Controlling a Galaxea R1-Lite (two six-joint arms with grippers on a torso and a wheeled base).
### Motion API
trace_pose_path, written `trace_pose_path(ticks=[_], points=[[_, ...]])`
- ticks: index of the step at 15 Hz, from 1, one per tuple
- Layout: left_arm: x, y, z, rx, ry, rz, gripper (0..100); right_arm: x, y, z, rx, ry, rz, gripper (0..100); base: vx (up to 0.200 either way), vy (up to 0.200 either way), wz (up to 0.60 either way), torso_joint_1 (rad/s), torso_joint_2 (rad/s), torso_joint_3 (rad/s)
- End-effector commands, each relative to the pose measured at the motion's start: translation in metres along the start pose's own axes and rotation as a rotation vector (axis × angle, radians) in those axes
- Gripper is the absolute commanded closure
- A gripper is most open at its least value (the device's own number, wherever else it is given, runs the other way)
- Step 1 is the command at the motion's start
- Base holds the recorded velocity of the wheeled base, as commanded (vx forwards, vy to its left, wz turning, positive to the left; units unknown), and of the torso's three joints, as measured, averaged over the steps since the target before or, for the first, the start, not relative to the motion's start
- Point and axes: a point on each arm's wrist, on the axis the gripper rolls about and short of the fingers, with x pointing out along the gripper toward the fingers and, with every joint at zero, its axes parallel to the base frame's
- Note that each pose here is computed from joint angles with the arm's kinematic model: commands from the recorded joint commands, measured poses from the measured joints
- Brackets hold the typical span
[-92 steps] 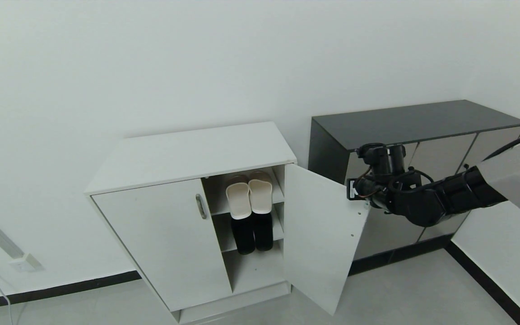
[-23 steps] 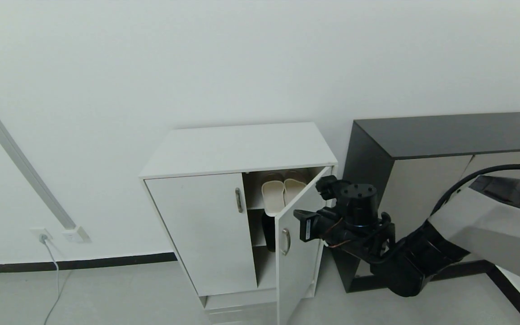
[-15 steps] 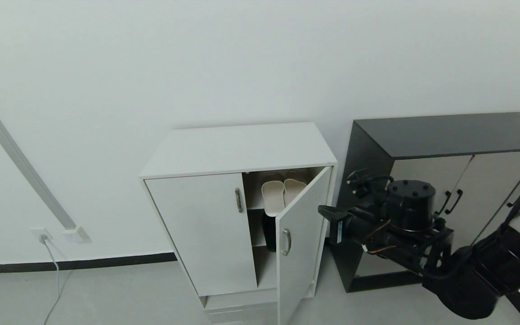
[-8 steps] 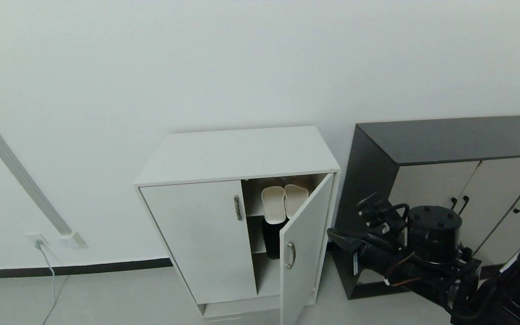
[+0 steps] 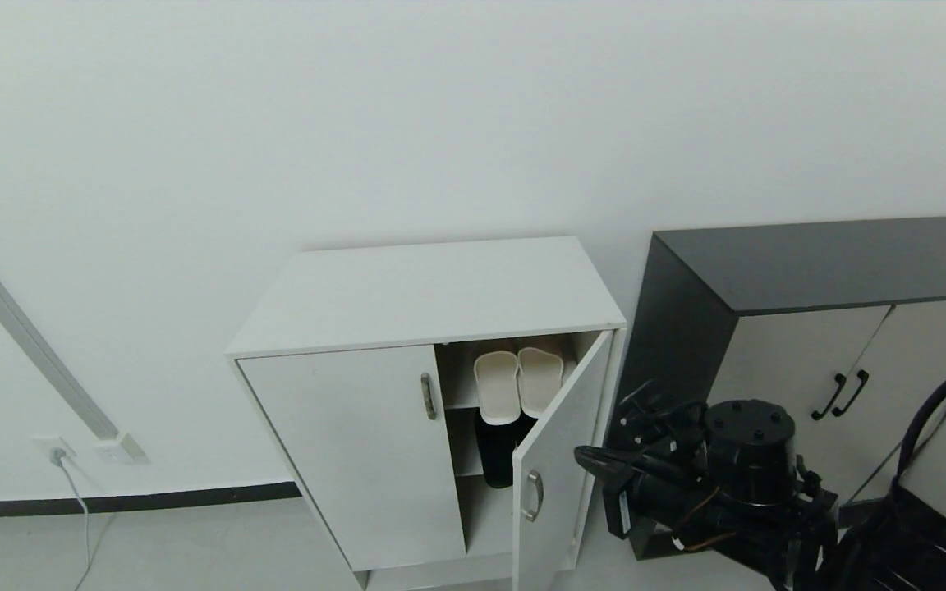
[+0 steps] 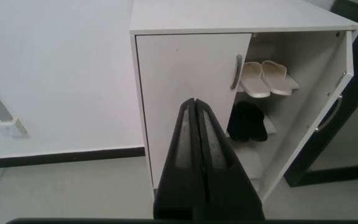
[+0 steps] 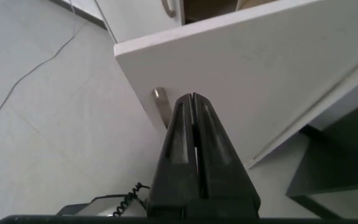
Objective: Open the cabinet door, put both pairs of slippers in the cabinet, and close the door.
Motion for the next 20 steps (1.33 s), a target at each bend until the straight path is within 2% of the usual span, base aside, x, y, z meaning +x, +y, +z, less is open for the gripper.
trace_pose_path(ticks=[1,9,20], points=[[0.0,0.0,0.0,-0.001,0.001,0.0,100,0.014,-0.003,-0.006,0.003,0.013,-0.006,100,0.0,0.0,0.0,0.0,0.0,0.0],[0.0,0.0,0.0,-0.001,0.001,0.001,100,0.062,-0.03,-0.002,0.015,-0.037,-0.066,100,0.0,0.0,0.0,0.0,0.0,0.0],[0.0,0.0,0.0,-0.001,0.001,0.001,100,0.098,-0.047,0.016,0.018,-0.08,-0.098,100,0.0,0.0,0.0,0.0,0.0,0.0]])
